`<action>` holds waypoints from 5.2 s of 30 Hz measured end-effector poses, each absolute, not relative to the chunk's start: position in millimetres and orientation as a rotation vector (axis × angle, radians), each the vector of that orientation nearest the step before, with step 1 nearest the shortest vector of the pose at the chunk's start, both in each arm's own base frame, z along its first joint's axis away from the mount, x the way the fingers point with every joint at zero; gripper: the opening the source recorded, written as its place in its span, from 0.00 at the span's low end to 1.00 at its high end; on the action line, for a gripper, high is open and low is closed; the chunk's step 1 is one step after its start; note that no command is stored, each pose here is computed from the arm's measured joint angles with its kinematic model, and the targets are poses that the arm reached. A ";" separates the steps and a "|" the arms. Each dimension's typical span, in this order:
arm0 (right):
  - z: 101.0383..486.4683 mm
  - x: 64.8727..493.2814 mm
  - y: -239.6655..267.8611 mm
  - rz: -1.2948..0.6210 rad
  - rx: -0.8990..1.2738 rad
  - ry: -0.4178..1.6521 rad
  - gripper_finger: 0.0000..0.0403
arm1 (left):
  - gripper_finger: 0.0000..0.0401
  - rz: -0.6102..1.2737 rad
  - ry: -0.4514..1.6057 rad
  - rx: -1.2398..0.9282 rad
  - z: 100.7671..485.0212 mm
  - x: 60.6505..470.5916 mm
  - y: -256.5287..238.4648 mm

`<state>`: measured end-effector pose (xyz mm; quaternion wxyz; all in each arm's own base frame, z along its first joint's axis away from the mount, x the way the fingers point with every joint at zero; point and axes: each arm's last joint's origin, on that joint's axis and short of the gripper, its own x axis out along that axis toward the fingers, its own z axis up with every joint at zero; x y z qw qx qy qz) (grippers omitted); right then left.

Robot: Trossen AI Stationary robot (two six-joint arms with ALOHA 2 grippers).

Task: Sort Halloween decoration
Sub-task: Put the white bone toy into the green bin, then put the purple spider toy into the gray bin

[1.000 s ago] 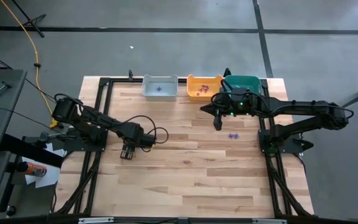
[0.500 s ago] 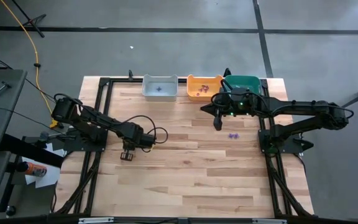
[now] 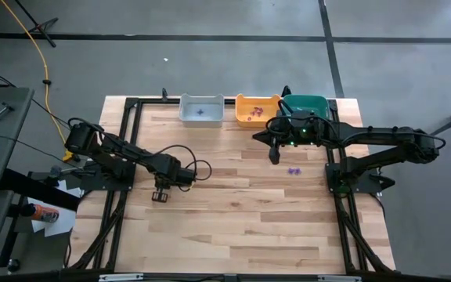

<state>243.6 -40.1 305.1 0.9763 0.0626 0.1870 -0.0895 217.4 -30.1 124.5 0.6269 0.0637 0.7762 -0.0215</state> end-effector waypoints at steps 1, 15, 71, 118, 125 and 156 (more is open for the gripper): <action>305.1 243.6 -40.1 -0.180 0.126 0.377 0.00 | 0.01 -0.046 1.780 0.143 124.4 217.4 -30.1; 304.1 243.2 -40.0 -0.183 0.143 0.386 0.00 | 0.02 -0.065 1.517 -0.075 192.3 234.6 -8.8; 333.3 248.5 -50.4 -0.234 0.077 0.078 0.00 | 0.02 0.156 0.035 -0.140 304.9 302.0 100.5; 360.0 241.9 -71.1 -0.298 0.150 -0.217 0.00 | 0.16 0.288 0.126 -0.125 154.3 560.3 195.9; 360.3 241.8 -71.0 -0.297 0.149 -0.221 0.00 | 0.34 0.293 0.149 -0.166 164.4 556.3 200.0; 371.4 238.8 -68.9 -0.266 0.026 -0.315 0.00 | 0.29 0.023 0.203 -0.290 324.1 337.1 121.1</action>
